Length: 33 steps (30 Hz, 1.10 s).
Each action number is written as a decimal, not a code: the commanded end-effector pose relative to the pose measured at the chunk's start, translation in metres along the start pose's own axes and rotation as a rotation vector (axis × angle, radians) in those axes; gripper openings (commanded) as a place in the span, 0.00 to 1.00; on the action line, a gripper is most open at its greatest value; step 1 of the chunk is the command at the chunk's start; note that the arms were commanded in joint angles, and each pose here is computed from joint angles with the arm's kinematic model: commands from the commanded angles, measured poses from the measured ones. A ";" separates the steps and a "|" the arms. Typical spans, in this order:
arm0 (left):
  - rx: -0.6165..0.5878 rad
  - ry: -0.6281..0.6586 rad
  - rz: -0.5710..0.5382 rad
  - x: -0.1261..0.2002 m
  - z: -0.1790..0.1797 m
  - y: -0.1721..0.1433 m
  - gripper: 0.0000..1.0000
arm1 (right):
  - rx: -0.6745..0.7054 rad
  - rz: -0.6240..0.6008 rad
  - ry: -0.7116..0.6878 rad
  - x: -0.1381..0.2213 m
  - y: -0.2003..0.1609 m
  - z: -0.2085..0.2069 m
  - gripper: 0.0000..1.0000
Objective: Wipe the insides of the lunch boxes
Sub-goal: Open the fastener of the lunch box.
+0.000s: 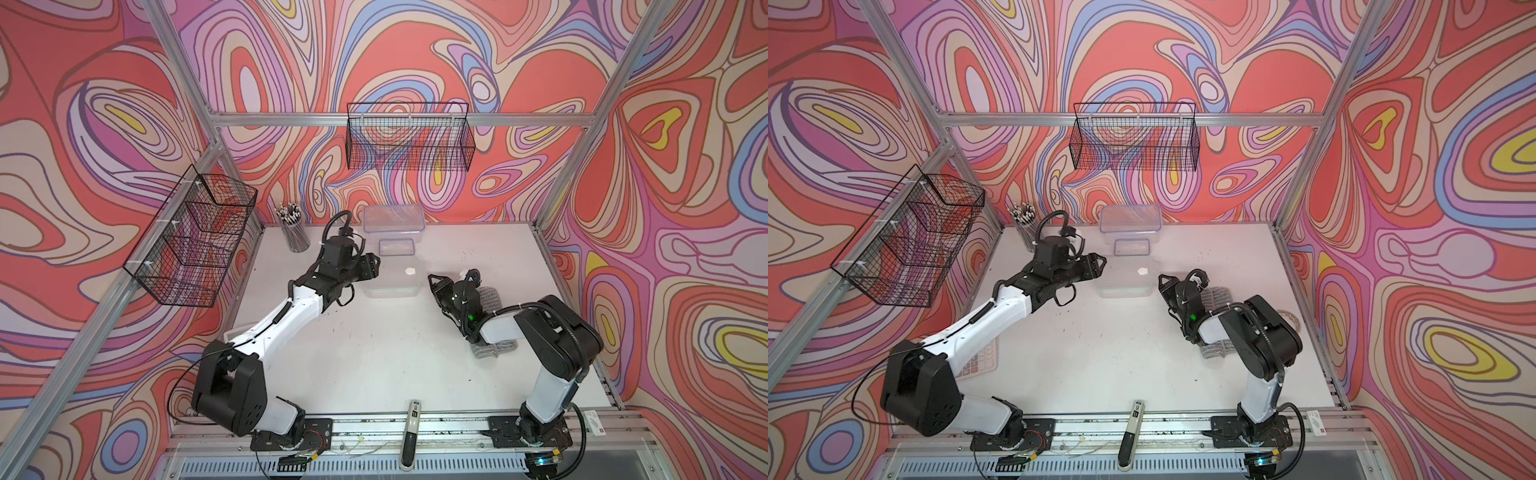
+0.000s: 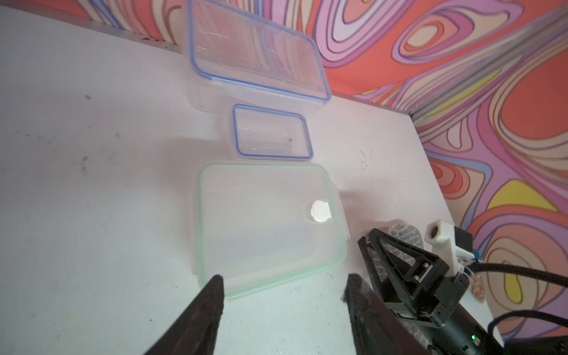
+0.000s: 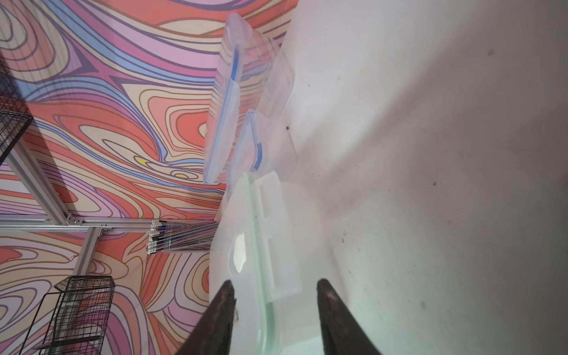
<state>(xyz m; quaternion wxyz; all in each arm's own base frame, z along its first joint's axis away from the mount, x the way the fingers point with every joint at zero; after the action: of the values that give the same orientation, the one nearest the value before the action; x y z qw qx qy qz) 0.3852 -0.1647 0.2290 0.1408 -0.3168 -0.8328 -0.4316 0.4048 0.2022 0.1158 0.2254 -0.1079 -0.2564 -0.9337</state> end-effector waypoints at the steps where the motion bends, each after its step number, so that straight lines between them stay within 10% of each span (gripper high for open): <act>1: 0.253 -0.023 -0.041 0.007 0.028 -0.003 0.66 | 0.244 0.048 -0.154 0.007 0.005 0.008 0.45; 16: 0.740 -0.093 -0.186 -0.007 0.098 -0.045 0.74 | 0.885 0.405 -0.165 -0.033 -0.016 0.093 0.52; 33: 0.939 -0.398 -0.138 -0.060 0.096 -0.060 0.75 | 1.082 0.583 -0.200 -0.065 -0.063 0.074 0.54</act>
<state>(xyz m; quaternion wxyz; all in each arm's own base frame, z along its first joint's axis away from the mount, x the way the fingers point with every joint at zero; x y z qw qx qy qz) 0.3875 -0.1321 0.0711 0.1543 -0.2260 -0.9617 0.0148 0.4372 0.3156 0.1376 0.4687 -0.1264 -0.6582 -0.5754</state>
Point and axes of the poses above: each gripper's point midway between its finger pads, its own x axis back along the fingers, its own z axis along the line the jaws close on, y = z × x, the point moved 2 cm from there along x, back along the fingers, and after that the axes turned 5 degrees about x, right-handed, at the moved point
